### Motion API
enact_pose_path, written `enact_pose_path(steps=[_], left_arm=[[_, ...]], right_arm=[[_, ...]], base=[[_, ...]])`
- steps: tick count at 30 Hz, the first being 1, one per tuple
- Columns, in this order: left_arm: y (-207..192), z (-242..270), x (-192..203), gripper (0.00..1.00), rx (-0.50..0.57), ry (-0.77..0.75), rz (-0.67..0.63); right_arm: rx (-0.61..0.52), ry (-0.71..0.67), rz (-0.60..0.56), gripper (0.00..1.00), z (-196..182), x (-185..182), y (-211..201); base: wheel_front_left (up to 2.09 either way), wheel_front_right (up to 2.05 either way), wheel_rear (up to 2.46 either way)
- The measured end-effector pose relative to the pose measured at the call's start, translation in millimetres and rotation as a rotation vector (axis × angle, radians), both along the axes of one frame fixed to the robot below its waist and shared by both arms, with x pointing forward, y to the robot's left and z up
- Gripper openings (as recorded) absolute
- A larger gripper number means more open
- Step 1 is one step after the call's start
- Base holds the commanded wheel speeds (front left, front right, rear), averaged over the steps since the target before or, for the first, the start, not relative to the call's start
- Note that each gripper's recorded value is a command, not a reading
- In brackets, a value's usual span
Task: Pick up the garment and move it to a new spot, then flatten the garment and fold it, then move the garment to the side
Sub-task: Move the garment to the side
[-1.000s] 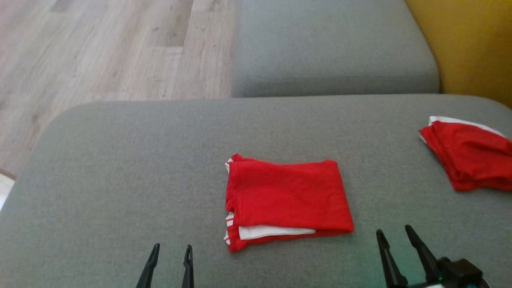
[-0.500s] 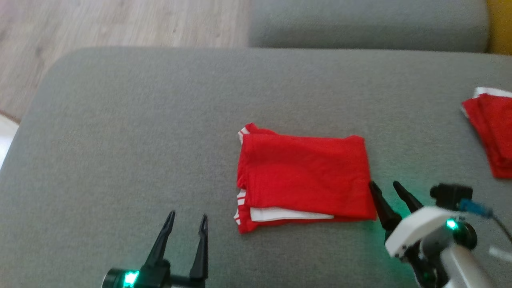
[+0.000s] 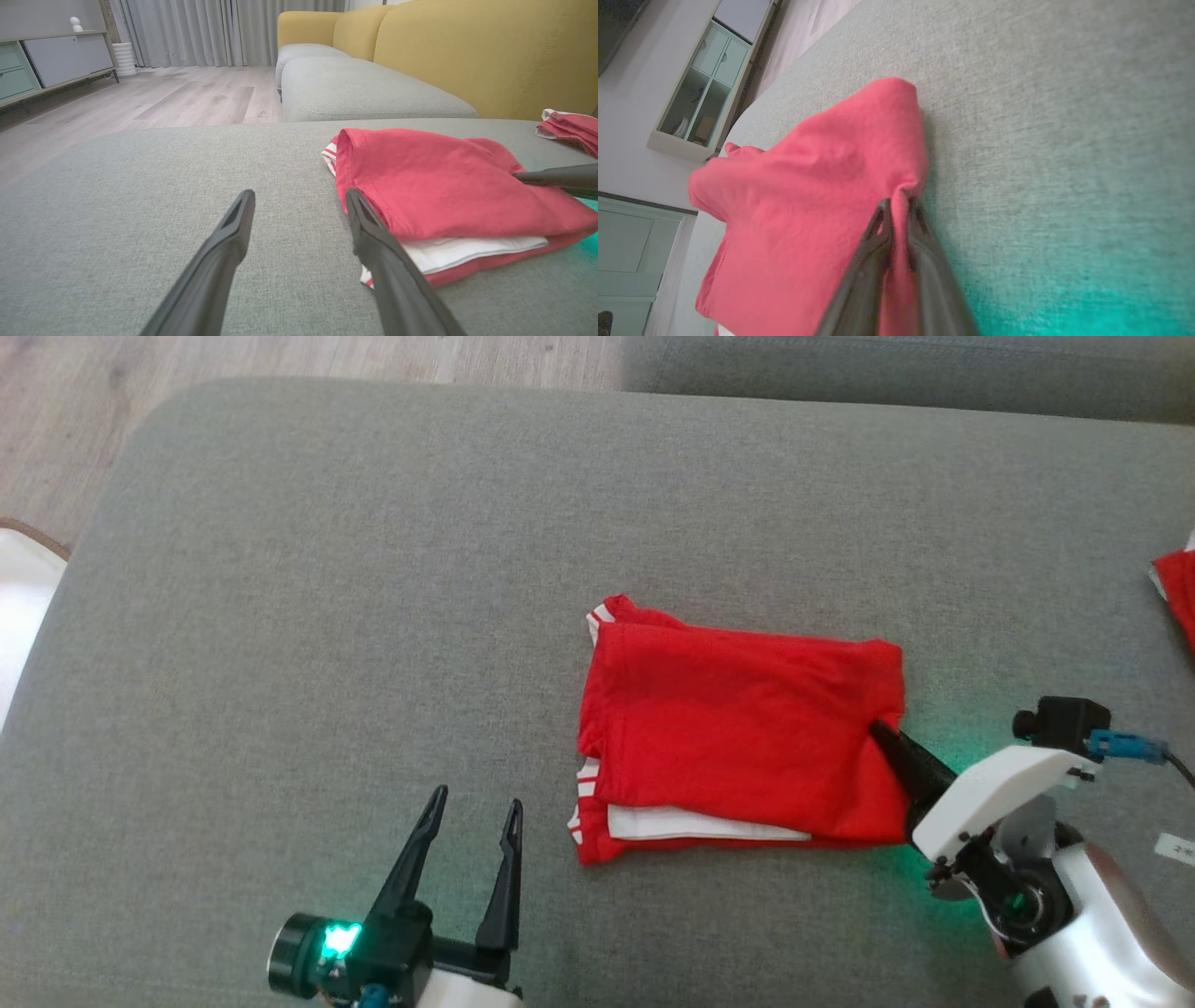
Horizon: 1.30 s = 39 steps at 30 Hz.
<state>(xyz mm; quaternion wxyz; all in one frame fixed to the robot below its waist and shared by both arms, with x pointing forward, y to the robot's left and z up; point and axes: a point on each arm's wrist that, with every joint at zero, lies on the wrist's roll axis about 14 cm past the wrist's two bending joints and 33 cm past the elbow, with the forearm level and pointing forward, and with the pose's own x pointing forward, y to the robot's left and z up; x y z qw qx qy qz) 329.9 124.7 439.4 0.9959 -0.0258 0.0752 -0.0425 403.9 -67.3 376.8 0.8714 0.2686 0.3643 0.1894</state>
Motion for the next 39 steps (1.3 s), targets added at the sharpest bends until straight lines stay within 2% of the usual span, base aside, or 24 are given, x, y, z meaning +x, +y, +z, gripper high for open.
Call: enact_pose_path(steps=[4, 9, 16, 20, 26, 30, 31, 32, 33, 36, 39], left_arm=[[0.3, -2.7, 0.7, 1.00, 0.000, 0.009, 0.003], [-5.5, -5.2, 5.6, 1.00, -0.003, 0.016, -0.012], [-22.0, 1.9, 34.9, 1.00, -0.031, -0.018, -0.066], [-34.5, -1.6, 54.8, 1.00, -0.059, -0.019, -0.114], [-45.9, -16.9, 76.9, 1.00, -0.091, 0.009, -0.155], [-47.5, -23.3, 91.0, 1.00, -0.105, 0.012, -0.163], [-48.9, -24.2, 93.5, 1.00, -0.110, 0.012, -0.168], [-49.8, -24.5, 95.8, 1.00, -0.113, 0.010, -0.171], [-50.1, -24.9, 97.3, 1.00, -0.114, 0.010, -0.171], [-50.3, -21.4, 98.4, 1.00, -0.125, 0.002, -0.174], [-47.9, -11.6, 97.6, 1.00, -0.125, -0.021, -0.168]], right_arm=[[0.009, 0.005, 0.006, 0.00, -0.3, 1.0, -3.0], [-0.066, -0.066, -0.006, 0.00, 8.8, 14.3, -34.7], [-0.265, -0.229, -0.061, 0.00, 54.1, 71.7, -116.5], [-0.399, -0.278, -0.108, 0.00, 78.9, 98.0, -171.5], [-0.580, -0.285, -0.203, 0.00, 103.2, 112.7, -250.1], [-0.683, -0.257, -0.256, 0.00, 110.1, 114.2, -287.4], [-0.711, -0.255, -0.268, 0.06, 111.5, 114.2, -295.0], [-0.740, -0.258, -0.284, 0.82, 113.7, 114.3, -302.7], [-0.770, -0.260, -0.296, 1.00, 116.4, 114.1, -309.2], [-0.826, -0.294, -0.313, 1.00, 126.7, 115.0, -311.8], [-0.797, -0.337, -0.273, 1.00, 125.5, 115.9, -280.4]], base=[[0.00, 0.00, 0.00], [0.00, 0.00, 0.00], [0.00, 0.00, 0.00], [0.00, 0.00, 0.00], [0.00, 0.00, 0.00], [0.00, 0.00, 0.00], [0.00, 0.00, 0.00], [0.00, 0.00, 0.00], [0.00, 0.00, 0.00], [0.00, 0.00, 0.00], [0.00, 0.00, 0.00]])
